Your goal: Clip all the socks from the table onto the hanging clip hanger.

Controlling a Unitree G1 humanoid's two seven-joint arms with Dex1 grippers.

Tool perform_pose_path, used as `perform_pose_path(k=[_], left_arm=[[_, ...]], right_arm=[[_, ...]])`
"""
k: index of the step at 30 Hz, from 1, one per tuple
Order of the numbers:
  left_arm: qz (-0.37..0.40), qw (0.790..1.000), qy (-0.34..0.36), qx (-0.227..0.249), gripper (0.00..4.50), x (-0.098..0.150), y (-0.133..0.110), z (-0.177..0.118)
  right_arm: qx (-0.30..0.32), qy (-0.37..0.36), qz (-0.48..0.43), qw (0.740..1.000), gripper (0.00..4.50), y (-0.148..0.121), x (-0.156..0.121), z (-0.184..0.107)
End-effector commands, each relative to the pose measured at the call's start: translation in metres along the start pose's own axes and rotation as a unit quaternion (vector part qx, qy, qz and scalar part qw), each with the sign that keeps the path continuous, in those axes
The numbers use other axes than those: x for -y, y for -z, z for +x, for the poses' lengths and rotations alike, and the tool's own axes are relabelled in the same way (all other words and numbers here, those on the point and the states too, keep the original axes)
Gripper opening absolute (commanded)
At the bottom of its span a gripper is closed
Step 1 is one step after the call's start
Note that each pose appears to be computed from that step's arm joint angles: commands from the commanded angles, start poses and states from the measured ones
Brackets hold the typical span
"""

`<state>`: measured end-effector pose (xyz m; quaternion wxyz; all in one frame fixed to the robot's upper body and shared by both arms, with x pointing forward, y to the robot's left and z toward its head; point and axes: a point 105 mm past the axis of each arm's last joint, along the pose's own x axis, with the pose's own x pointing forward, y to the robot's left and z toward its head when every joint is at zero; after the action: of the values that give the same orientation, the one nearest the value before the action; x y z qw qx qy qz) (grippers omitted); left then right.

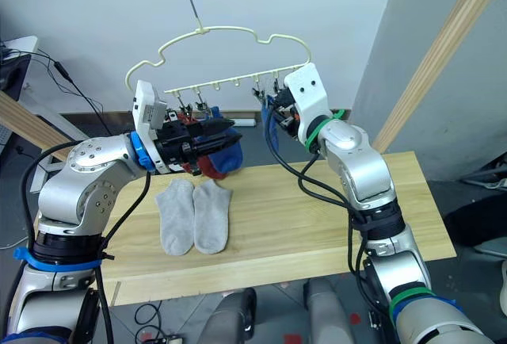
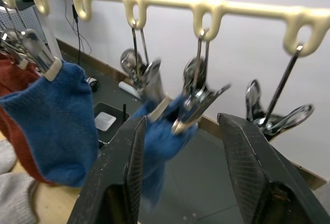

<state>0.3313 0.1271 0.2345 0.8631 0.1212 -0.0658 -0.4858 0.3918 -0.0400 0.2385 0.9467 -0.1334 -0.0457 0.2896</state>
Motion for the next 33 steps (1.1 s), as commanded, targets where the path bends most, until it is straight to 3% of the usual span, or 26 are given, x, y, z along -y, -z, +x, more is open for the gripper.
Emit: perform_pose_path(k=[1, 20, 33], left_arm=[[0.024, 1.0, -0.001, 0.019, 1.55, 0.001, -0.015, 0.001], [0.022, 0.999, -0.004, 0.026, 1.55, -0.001, -0.02, 0.0], [0.019, 0.999, -0.002, 0.027, 1.55, 0.0, -0.02, 0.002]], right_arm=[[0.036, 0.004, -0.027, 0.999, 2.28, -0.02, 0.0, 0.002], [0.04, 0.04, -0.058, 0.997, 2.28, -0.023, 0.01, 0.019], [0.055, 0.005, -0.016, 0.998, 2.28, -0.032, -0.006, 0.03]])
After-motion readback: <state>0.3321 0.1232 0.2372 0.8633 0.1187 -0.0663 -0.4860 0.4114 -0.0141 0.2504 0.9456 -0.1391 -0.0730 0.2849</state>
